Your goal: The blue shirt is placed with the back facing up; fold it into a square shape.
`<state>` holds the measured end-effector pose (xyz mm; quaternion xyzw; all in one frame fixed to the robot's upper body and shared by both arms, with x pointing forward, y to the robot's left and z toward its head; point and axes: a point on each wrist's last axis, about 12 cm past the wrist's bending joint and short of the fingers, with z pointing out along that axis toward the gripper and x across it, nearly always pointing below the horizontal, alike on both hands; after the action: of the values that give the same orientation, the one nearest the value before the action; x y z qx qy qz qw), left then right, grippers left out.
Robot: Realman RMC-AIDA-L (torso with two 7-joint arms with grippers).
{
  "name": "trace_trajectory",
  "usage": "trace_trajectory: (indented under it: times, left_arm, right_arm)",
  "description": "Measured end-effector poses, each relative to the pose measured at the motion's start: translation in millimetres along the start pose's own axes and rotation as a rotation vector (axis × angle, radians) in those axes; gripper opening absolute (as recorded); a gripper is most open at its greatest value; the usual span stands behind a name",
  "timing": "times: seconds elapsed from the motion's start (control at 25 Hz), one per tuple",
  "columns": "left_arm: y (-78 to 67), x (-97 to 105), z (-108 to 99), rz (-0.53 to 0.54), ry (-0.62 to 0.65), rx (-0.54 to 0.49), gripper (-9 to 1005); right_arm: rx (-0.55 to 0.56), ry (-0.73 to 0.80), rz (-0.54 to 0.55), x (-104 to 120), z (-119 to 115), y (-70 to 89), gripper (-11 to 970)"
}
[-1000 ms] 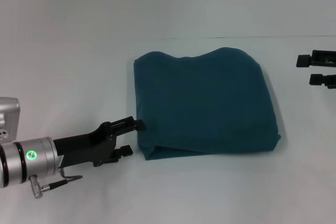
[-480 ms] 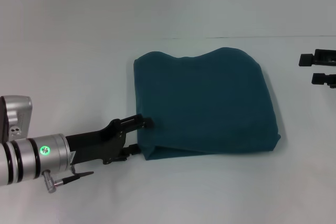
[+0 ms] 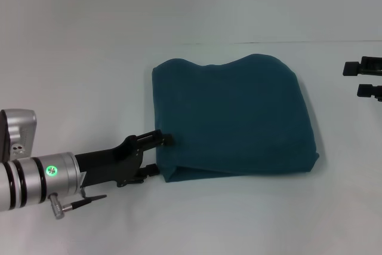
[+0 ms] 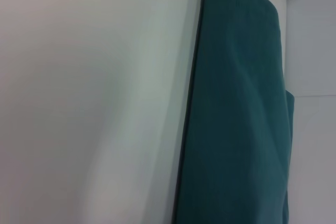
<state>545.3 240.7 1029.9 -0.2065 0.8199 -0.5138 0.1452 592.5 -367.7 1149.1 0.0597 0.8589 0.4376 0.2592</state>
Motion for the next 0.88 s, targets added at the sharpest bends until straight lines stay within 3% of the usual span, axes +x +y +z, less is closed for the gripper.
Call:
trace_trajectory:
  times: [0.52,0.88]
  left_arm:
    - [1.8,4.3,1.4,0.012,0.026,-0.013,786]
    - [2.8,4.7,1.4,0.010,0.026,-0.019,589]
  right_arm:
    - [-0.007,-0.004,0.006,0.8,-1.6,-0.5,907]
    - [-0.009,-0.005,0.010,1.5,-2.4,-1.2,907]
